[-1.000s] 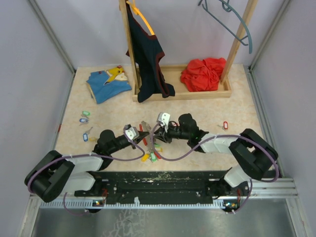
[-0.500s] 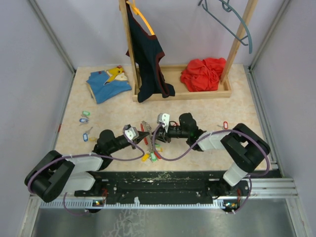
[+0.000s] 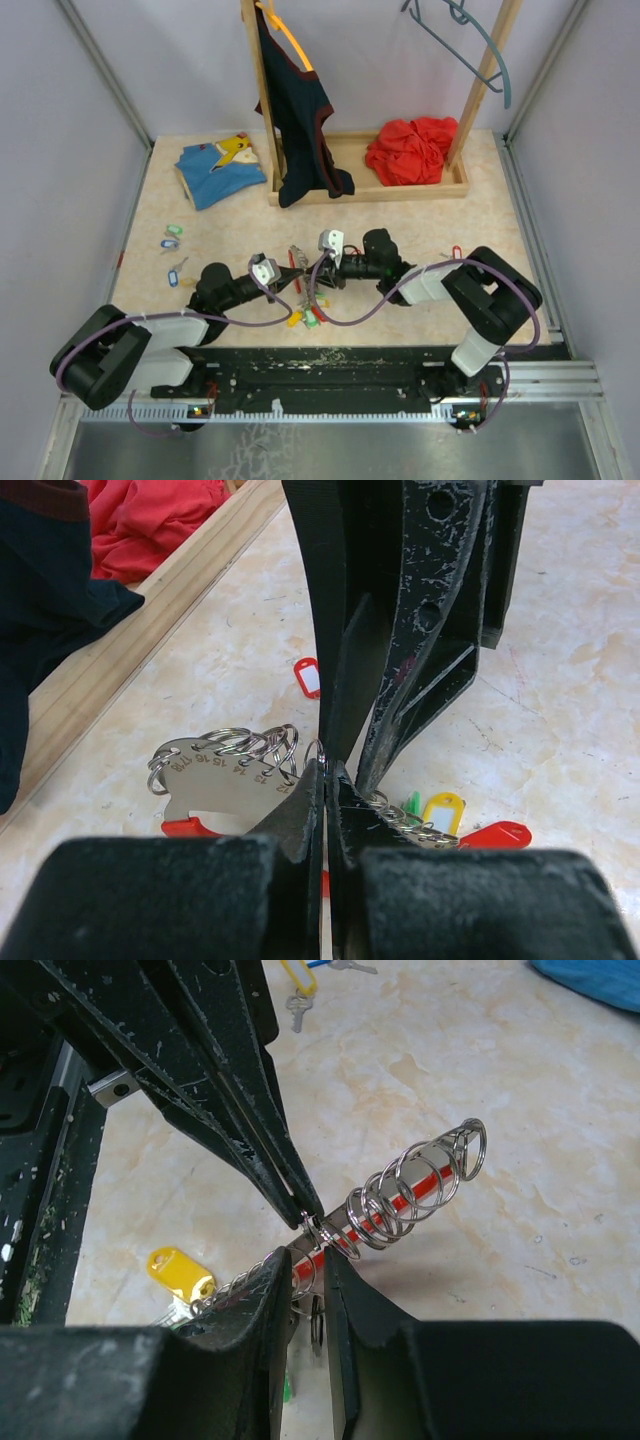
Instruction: Put the keys on the keyring
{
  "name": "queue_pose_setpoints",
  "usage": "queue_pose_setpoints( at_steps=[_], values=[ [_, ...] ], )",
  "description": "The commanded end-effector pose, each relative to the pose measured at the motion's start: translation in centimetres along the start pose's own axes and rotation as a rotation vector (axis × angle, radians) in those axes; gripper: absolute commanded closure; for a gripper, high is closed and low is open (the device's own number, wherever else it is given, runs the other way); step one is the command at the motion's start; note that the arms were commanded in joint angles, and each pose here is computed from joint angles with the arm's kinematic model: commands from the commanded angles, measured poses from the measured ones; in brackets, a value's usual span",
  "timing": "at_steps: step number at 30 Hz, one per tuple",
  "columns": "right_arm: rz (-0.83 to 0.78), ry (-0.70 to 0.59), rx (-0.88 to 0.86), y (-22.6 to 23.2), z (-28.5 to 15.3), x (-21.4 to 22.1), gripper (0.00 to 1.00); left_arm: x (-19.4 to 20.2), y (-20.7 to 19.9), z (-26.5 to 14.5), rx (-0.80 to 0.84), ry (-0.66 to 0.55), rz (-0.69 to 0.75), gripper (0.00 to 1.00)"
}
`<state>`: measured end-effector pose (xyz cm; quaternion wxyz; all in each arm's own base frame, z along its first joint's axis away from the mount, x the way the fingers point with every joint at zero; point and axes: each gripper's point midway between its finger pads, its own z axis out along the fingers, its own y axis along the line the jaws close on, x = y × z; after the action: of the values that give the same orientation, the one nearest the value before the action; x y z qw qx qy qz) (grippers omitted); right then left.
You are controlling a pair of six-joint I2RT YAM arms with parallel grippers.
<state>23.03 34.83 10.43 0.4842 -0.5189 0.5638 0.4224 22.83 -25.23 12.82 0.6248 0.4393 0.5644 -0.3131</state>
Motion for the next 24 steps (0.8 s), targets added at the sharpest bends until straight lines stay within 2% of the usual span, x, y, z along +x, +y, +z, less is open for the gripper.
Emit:
queue_pose_setpoints(
  at_steps=[1, 9, 12, 16, 22, 24],
  values=[
    [-0.058, -0.103, 0.001, -1.4, 0.4, -3.3, 0.80, -1.6, -0.1, -0.1, 0.015, -0.066, 0.026, 1.00],
    [-0.061, -0.129, -0.033, -0.9, 0.4, -4.0, 0.83, -1.7, -0.4, 0.0, 0.034, -0.070, 0.026, 1.00],
    [-0.056, -0.126, -0.062, -0.4, 0.5, -4.0, 0.87, -1.8, -0.5, 0.0, 0.035, -0.072, 0.024, 1.00],
    [-0.029, -0.097, -0.089, -0.2, 0.8, -2.7, 1.00, -1.8, -0.5, 0.0, 0.038, -0.076, 0.025, 1.00],
    [-0.051, -0.057, -0.050, -0.8, 0.3, -2.8, 1.00, -1.6, -0.4, 0.1, 0.036, -0.066, 0.009, 1.00],
    [-0.066, -0.016, -0.031, -1.1, 0.0, -2.8, 1.00, -1.3, -0.3, 0.3, 0.034, -0.051, -0.001, 0.95]
  ],
)
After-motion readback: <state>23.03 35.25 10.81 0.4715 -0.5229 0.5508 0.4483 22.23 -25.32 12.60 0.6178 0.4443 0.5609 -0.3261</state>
